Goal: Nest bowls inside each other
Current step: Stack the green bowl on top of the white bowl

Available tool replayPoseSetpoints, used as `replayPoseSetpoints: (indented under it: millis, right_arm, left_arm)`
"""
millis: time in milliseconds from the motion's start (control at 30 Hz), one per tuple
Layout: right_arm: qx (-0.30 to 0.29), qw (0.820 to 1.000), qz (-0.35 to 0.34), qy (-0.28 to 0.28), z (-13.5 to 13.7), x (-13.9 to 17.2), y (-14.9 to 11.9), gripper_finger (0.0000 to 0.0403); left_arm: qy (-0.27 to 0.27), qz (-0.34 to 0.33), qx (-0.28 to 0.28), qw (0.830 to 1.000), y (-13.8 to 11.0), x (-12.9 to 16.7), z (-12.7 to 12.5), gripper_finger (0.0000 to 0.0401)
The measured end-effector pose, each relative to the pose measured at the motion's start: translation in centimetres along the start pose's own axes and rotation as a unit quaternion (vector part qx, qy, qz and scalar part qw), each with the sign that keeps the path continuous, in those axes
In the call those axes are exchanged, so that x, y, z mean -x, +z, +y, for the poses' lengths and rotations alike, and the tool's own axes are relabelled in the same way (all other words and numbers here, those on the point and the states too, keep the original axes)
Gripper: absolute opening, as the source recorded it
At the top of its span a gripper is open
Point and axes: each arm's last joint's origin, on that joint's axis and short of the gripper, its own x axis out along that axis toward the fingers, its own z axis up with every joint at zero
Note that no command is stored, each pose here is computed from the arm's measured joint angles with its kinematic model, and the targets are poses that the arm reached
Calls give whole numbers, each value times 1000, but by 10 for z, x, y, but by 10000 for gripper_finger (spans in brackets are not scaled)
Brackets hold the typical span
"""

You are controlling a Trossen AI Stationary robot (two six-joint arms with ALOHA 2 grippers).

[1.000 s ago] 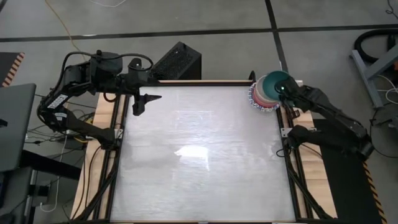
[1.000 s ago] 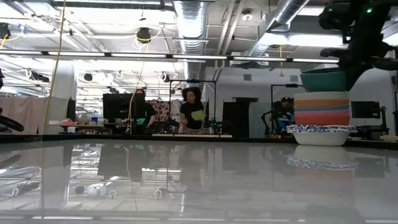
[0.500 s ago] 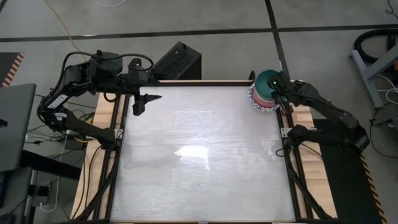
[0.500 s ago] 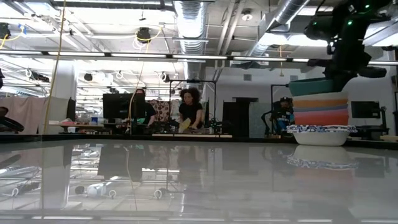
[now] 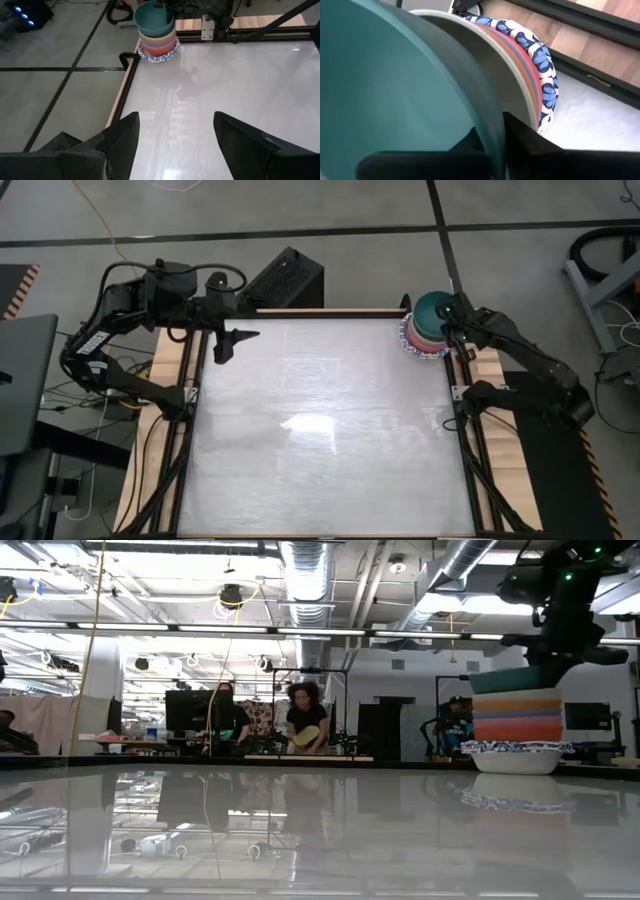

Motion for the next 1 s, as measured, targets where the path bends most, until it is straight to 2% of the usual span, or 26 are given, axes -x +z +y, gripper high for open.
replayPoseSetpoints:
  millis: [500,1000]
  right_arm:
    - [14,999,0,47,4,7,5,154]
    - [33,995,11,94,-3,23,10,204]
  left_arm:
    - [18,-2,2,1000,-1,-1,9,245]
    - [6,-10,-4,1000,1,0,9,245]
